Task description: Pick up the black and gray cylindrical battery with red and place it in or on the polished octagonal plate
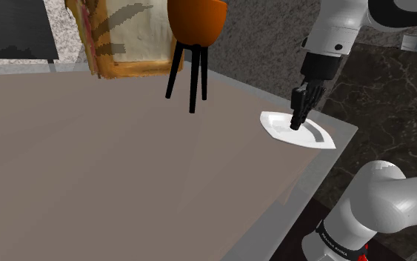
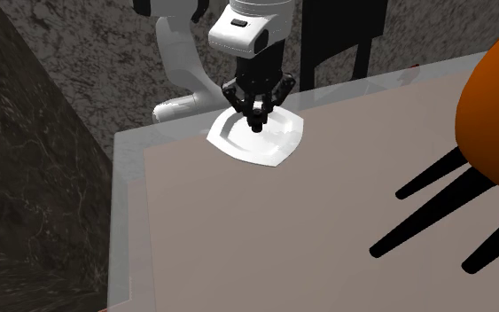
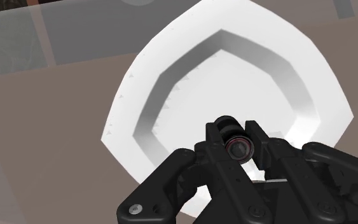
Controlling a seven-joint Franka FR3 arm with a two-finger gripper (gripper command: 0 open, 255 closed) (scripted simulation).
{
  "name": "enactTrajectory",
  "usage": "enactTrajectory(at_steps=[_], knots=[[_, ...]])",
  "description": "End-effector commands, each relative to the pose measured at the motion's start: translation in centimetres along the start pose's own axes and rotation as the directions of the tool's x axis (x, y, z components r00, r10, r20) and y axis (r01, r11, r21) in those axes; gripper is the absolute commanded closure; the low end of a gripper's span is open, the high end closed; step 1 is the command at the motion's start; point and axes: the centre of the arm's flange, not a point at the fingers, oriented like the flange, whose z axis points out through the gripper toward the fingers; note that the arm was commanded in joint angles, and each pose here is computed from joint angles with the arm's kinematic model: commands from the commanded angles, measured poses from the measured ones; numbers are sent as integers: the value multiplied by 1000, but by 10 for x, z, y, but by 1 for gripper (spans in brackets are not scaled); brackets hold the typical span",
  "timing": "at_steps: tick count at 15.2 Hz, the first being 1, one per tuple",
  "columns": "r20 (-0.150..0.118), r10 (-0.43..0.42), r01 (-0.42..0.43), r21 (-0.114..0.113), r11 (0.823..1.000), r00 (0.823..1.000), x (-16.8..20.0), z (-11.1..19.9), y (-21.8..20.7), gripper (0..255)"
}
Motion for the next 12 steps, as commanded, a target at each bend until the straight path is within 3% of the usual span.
enactTrajectory(at_steps=[1,6,10,12], knots=[[0,0,0,0,1000,1000,0,0,0,0],[0,0,0,0,1000,1000,0,0,0,0],[0,0,0,0,1000,1000,0,-50,0,0],[0,0,0,0,1000,1000,0,-50,0,0]])
